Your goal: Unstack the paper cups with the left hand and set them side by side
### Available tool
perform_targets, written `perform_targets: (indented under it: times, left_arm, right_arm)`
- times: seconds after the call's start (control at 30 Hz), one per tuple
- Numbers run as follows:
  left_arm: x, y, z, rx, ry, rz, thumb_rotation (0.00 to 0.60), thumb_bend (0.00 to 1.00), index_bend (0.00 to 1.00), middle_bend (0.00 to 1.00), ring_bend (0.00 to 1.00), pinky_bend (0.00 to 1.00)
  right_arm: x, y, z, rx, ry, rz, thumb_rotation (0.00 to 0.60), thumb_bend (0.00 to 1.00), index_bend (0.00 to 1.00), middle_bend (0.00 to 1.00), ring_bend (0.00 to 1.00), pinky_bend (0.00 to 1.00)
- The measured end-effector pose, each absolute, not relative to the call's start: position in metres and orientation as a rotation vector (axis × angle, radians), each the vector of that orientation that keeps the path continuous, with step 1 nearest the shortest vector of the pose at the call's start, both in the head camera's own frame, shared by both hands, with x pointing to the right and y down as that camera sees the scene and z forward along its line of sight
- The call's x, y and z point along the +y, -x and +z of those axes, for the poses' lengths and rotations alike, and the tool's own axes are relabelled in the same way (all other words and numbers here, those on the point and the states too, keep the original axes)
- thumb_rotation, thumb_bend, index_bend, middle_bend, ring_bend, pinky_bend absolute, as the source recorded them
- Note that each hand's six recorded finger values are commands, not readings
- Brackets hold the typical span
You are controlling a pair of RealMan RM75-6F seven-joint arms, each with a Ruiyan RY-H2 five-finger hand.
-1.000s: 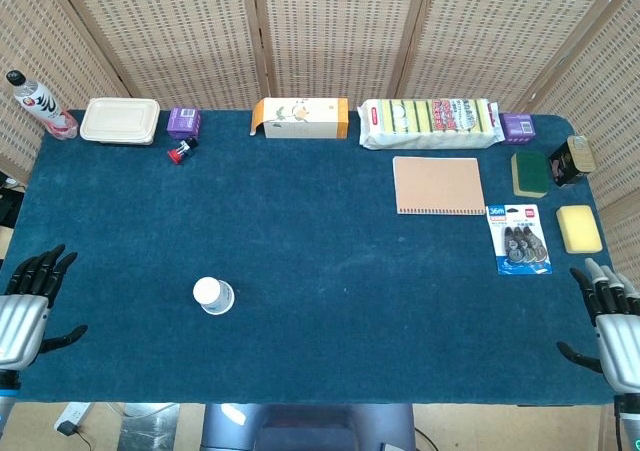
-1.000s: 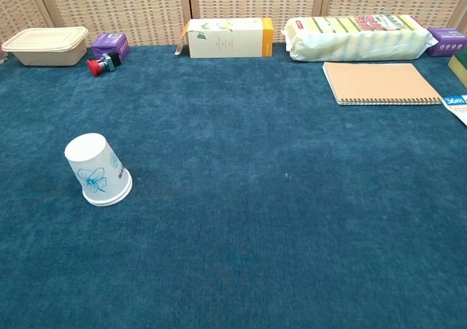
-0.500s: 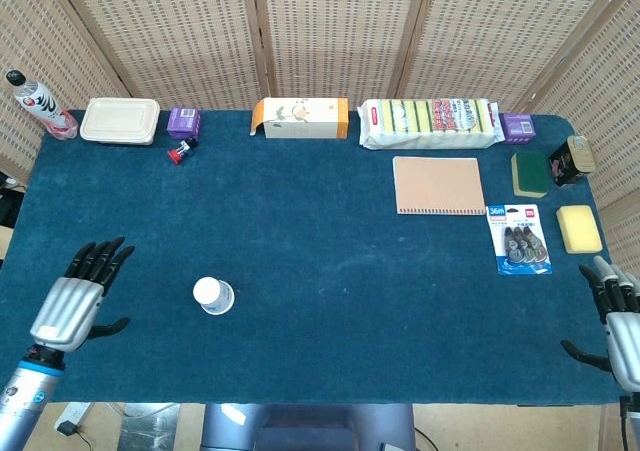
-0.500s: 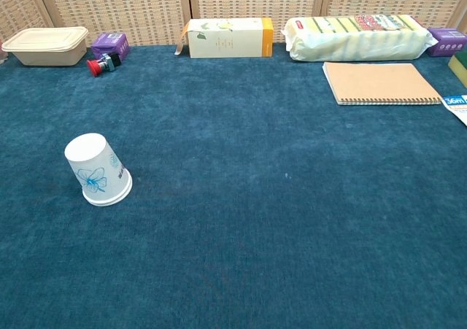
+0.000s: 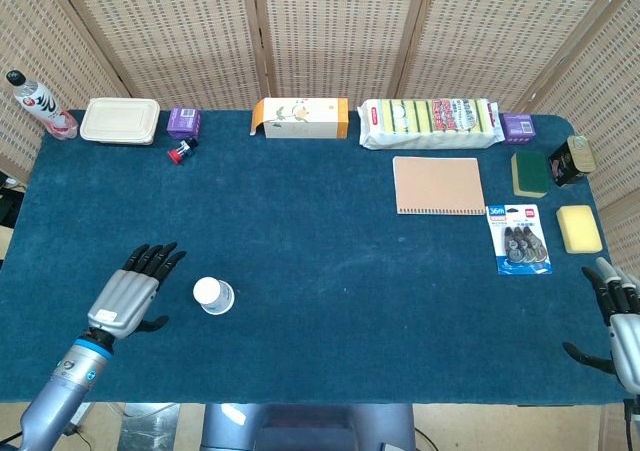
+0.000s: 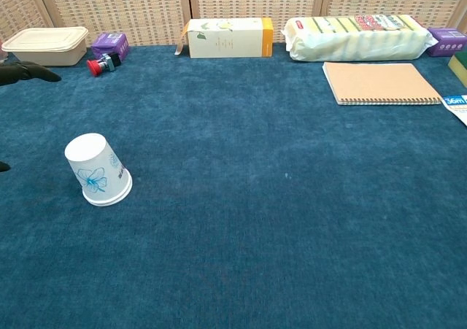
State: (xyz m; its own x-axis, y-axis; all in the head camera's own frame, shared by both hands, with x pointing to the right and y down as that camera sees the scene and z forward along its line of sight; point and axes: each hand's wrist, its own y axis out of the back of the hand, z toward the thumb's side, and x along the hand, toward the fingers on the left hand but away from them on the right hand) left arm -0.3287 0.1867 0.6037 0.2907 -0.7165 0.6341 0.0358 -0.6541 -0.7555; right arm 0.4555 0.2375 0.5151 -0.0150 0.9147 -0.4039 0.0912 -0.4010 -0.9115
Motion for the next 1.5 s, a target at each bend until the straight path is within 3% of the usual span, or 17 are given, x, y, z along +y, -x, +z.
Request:
perform_targets:
  times: [0.3, 0.47, 0.87, 1.2, 1.5]
  left_arm:
    - [0.177, 0.295, 0.622, 0.595, 1.933, -1.430, 0.600, 0.27, 0.09, 0.00, 0.00, 0.00]
    - [0.179, 0.282, 0.632, 0.568, 1.957, -1.436, 0.600, 0.27, 0.22, 0.00, 0.00, 0.00]
    - [0.176, 0.275, 0.641, 0.561, 1.937, -1.467, 0.600, 0.28, 0.33, 0.00, 0.00, 0.00]
    - [0.174, 0.276, 0.636, 0.579, 1.931, -1.465, 0.600, 0.28, 0.35, 0.00, 0.00, 0.00]
    - [0.168, 0.280, 0.611, 0.633, 1.935, -1.414, 0.600, 0.28, 0.36, 0.00, 0.00, 0.00]
  right_arm:
    - [0.238, -0.455, 0.517, -1.072, 1.573, 1.500, 0.600, 0.00, 0.02, 0.00, 0.00, 0.00]
    - [0.237, -0.456, 0.517, -1.076, 1.575, 1.504, 0.600, 0.00, 0.02, 0.00, 0.00, 0.00]
    - [0.237, -0.456, 0.517, -1.084, 1.587, 1.504, 0.600, 0.00, 0.02, 0.00, 0.00, 0.00]
    - [0.237, -0.456, 0.517, -1.085, 1.594, 1.503, 0.600, 0.00, 0.02, 0.00, 0.00, 0.00]
    - [0.237, -0.455, 0.518, -1.081, 1.597, 1.506, 0.600, 0.00, 0.02, 0.00, 0.00, 0.00]
